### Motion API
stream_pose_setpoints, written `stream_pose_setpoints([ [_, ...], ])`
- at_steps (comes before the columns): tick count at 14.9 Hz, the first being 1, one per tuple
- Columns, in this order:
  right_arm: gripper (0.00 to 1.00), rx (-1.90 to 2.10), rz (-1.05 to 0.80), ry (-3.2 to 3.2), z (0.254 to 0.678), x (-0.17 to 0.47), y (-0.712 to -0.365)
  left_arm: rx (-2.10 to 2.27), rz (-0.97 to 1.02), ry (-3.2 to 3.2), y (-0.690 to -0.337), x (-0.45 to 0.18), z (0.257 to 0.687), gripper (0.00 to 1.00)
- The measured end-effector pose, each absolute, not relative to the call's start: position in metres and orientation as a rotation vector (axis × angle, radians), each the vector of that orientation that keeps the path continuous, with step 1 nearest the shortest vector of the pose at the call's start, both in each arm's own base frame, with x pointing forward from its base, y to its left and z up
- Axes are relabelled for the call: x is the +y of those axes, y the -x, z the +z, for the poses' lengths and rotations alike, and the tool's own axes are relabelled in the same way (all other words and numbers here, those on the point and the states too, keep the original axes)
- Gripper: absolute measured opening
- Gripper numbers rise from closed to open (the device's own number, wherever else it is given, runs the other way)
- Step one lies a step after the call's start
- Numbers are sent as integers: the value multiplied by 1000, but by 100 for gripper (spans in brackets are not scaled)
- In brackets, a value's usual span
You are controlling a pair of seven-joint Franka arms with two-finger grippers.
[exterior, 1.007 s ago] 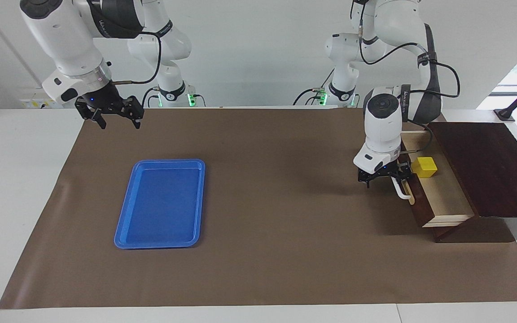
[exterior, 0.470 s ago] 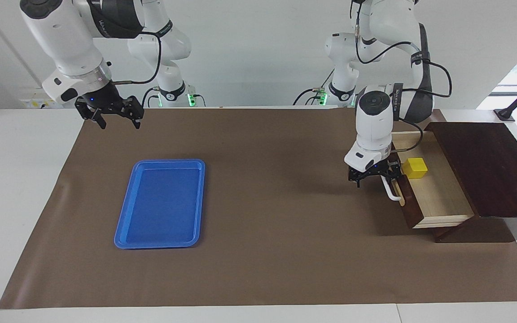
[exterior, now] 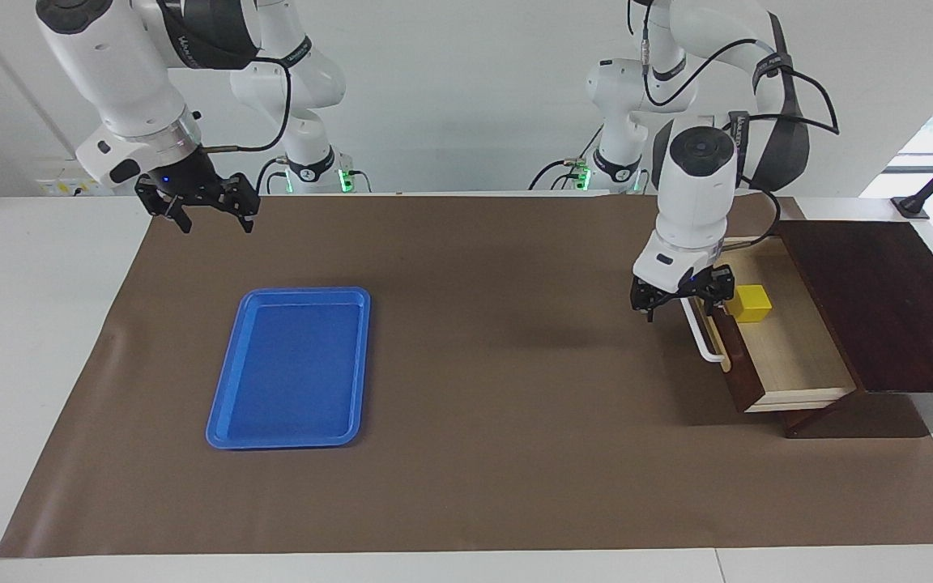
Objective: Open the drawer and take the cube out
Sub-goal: 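Pull the drawer open toward the robot with the left gripper, then grasp the yellow cube with the left gripper while the right gripper approaches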
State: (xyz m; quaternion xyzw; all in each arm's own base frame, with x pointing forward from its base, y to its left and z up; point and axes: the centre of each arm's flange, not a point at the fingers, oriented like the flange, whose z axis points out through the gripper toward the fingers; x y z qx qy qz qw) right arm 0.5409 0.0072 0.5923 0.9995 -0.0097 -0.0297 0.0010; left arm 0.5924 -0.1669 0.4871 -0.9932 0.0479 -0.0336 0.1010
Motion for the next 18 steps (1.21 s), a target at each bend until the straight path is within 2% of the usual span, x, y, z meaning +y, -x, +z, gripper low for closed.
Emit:
stream_pose_setpoints([
  [3,100,-30,-91,-3138,593,7,-541,-60,-61,3023,-600,-134,531,100],
  [5,100,-4,-84,-3138,595,16,-540,-483,-83,3044,-607,-65,559,100],
  [7,100,24,-64,-3138,597,24,-540,-952,-86,2940,-608,-22,563,100],
  [9,100,-33,-4,-3140,599,21,-545,-1396,-83,2759,-607,12,560,100],
  [12,100,-444,-10,-3124,592,20,-549,-1859,-59,2466,-596,40,541,100],
  [15,100,-950,-61,-3040,572,27,-560,-2089,-96,2304,-584,35,508,100],
  [18,100,-1350,-92,-2879,554,31,-577,-2139,-86,2255,-579,33,477,100],
])
